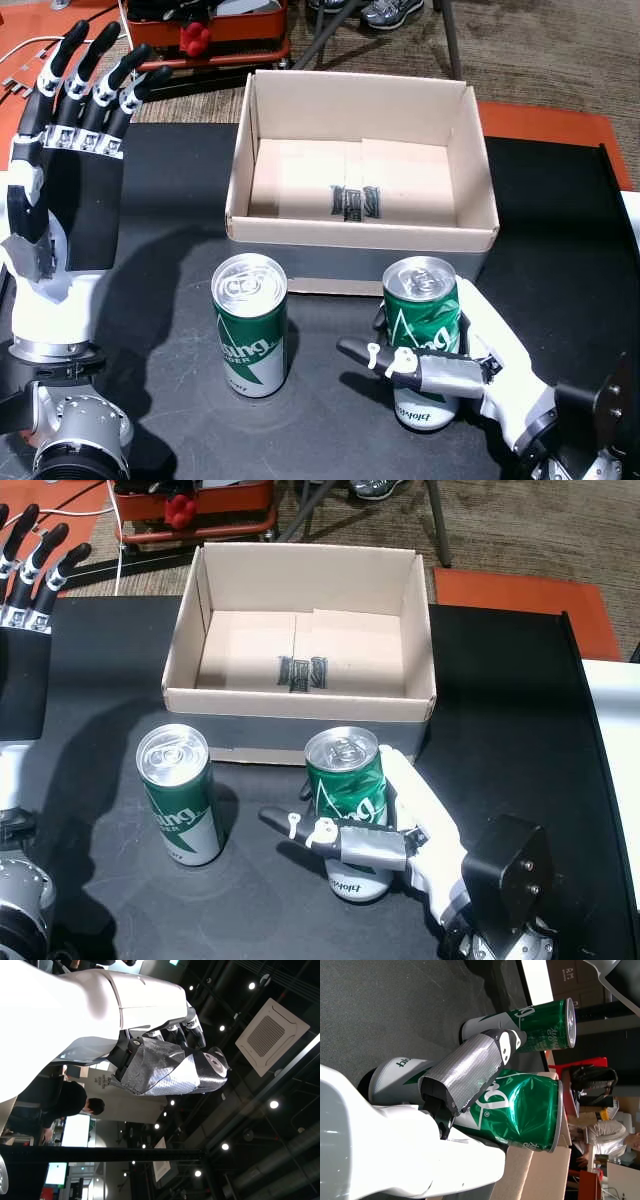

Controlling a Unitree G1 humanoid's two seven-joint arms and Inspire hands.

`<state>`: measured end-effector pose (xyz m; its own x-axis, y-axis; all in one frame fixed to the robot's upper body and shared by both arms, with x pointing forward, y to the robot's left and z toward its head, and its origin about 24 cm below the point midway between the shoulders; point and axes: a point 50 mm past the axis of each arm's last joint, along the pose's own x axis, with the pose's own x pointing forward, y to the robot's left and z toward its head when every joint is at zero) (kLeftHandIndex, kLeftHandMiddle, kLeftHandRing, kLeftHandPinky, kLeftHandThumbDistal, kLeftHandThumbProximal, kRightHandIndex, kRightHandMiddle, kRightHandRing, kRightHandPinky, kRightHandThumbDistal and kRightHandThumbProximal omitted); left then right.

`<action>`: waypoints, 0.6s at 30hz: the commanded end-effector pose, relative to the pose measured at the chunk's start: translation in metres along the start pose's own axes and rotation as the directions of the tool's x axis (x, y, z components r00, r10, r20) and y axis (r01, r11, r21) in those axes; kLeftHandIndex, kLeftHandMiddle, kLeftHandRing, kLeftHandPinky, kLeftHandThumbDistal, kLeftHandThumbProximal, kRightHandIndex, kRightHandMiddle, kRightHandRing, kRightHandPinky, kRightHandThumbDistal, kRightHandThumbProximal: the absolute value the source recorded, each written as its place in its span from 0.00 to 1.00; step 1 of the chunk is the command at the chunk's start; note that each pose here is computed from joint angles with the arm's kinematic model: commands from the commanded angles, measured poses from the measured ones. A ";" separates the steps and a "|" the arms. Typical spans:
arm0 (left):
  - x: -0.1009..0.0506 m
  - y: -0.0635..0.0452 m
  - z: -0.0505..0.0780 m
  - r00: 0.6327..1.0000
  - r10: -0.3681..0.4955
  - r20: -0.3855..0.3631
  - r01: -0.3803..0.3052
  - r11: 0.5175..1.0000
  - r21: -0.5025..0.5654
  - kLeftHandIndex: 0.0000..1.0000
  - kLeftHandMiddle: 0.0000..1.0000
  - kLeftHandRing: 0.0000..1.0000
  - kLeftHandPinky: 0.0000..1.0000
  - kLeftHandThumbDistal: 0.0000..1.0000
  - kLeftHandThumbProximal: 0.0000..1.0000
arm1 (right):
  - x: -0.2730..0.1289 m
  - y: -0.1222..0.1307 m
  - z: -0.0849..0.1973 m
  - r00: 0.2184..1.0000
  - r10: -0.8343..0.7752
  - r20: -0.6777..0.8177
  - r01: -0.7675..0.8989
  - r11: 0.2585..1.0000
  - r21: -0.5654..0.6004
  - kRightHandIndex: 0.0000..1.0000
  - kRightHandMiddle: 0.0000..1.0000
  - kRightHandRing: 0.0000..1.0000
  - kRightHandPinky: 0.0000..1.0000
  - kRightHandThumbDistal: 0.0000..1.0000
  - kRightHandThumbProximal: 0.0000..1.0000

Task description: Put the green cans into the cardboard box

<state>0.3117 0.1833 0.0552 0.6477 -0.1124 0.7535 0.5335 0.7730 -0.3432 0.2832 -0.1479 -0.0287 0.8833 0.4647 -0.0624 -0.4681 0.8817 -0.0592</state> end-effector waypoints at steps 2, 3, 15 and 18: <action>-0.003 0.001 0.000 1.000 0.006 -0.007 -0.006 1.000 -0.007 0.70 0.76 0.83 0.83 0.31 0.75 | 0.002 0.000 0.002 1.000 -0.003 0.016 0.004 1.000 -0.009 0.15 0.23 0.26 0.27 1.00 0.18; -0.003 0.001 0.000 1.000 0.006 -0.007 -0.006 1.000 -0.007 0.70 0.76 0.83 0.83 0.31 0.75 | 0.002 0.000 0.003 1.000 -0.003 0.022 0.004 1.000 -0.015 0.18 0.25 0.28 0.27 1.00 0.17; -0.001 -0.001 -0.004 1.000 0.017 -0.018 -0.017 1.000 -0.018 0.70 0.76 0.83 0.83 0.36 0.72 | 0.013 -0.015 0.050 0.966 0.013 0.260 -0.001 0.999 -0.047 0.21 0.26 0.28 0.27 0.93 0.15; -0.001 -0.001 -0.005 1.000 0.017 -0.017 -0.018 1.000 -0.022 0.70 0.76 0.82 0.83 0.36 0.71 | 0.014 -0.019 0.062 0.949 0.029 0.313 -0.010 0.998 -0.063 0.20 0.26 0.29 0.27 0.92 0.14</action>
<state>0.3118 0.1808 0.0512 0.6651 -0.1112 0.7385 0.5326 0.7638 -0.3646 0.3046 -0.1499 0.0265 0.8420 0.4932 0.2185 -0.4808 0.8698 -0.1107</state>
